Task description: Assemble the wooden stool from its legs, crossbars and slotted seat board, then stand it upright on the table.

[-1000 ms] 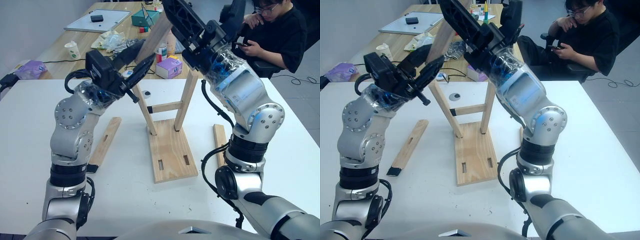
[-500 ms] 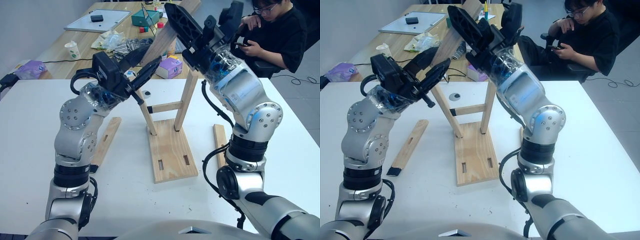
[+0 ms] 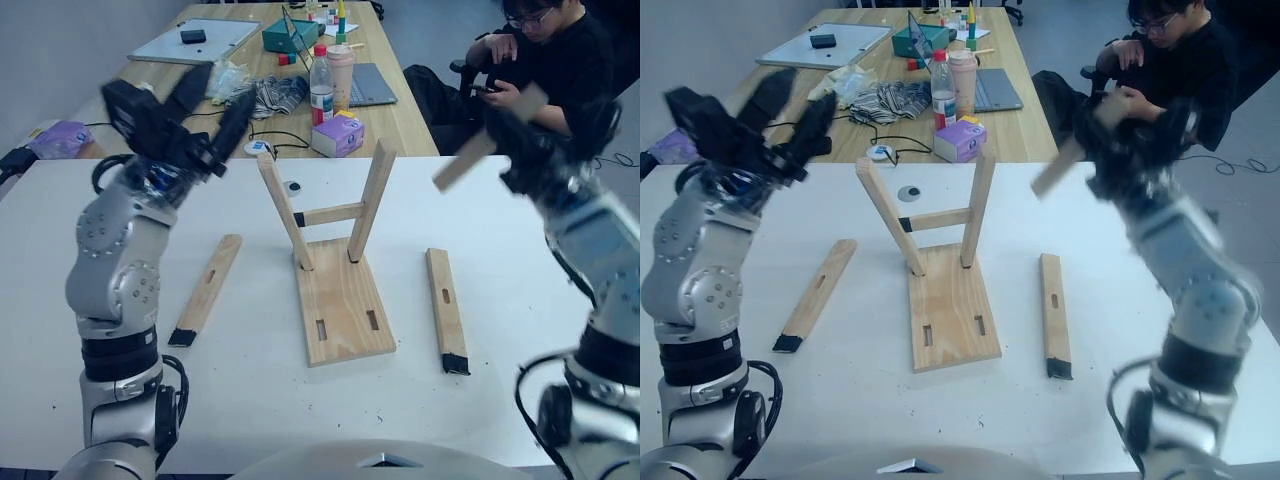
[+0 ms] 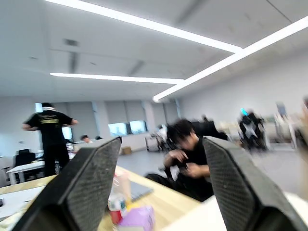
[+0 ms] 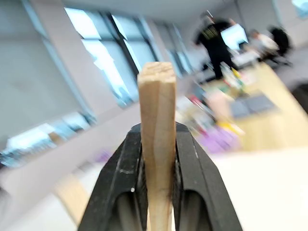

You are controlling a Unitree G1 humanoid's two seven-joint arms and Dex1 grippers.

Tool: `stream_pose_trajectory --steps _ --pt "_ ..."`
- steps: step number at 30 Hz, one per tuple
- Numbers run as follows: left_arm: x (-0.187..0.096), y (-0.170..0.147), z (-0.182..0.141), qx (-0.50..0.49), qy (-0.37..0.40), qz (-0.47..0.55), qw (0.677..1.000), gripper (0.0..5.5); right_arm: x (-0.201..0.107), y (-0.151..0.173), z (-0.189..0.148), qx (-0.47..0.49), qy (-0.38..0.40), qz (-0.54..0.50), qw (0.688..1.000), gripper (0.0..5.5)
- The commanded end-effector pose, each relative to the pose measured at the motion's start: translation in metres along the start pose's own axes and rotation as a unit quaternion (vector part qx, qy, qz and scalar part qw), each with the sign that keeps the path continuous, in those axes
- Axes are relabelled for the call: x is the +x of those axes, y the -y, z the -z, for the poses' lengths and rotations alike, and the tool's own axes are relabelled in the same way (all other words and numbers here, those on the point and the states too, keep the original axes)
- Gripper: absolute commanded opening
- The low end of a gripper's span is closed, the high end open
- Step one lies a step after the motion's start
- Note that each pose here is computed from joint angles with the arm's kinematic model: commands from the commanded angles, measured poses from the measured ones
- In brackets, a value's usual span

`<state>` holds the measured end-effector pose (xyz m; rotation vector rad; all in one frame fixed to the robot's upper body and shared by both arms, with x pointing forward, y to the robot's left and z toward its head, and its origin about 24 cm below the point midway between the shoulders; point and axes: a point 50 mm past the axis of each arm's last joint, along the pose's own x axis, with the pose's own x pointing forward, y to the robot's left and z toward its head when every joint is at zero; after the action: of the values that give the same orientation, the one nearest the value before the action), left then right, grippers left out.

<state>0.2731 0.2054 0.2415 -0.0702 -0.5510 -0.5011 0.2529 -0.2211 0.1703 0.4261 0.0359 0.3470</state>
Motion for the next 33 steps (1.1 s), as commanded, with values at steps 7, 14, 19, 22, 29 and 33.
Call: stream_pose_trajectory --steps 7,14,19,22,29,33 --pt "-0.008 -0.025 0.003 -0.087 -0.007 -0.091 0.992 3.11 -0.041 0.014 0.076 -0.081 -0.062 0.104 0.989 0.40" --pt "-0.010 -0.026 0.010 -0.084 -0.023 -0.091 0.992 3.11 -0.049 0.025 0.097 -0.073 -0.091 0.139 0.983 0.40" --pt "-0.012 -0.025 0.017 -0.083 -0.041 -0.090 0.992 3.11 -0.053 0.046 0.116 -0.061 -0.125 0.186 0.973 0.40" --pt "-0.012 -0.025 0.018 -0.084 -0.046 -0.088 0.992 3.11 -0.051 0.055 0.121 -0.038 -0.136 0.221 0.965 0.40" --pt "-0.010 -0.026 0.019 -0.086 -0.049 -0.088 0.991 3.11 -0.054 0.073 0.140 0.013 -0.185 0.315 0.931 0.41" --pt "-0.008 -0.026 0.019 -0.086 -0.049 -0.089 0.991 3.11 -0.054 0.082 0.146 0.037 -0.192 0.358 0.913 0.41"
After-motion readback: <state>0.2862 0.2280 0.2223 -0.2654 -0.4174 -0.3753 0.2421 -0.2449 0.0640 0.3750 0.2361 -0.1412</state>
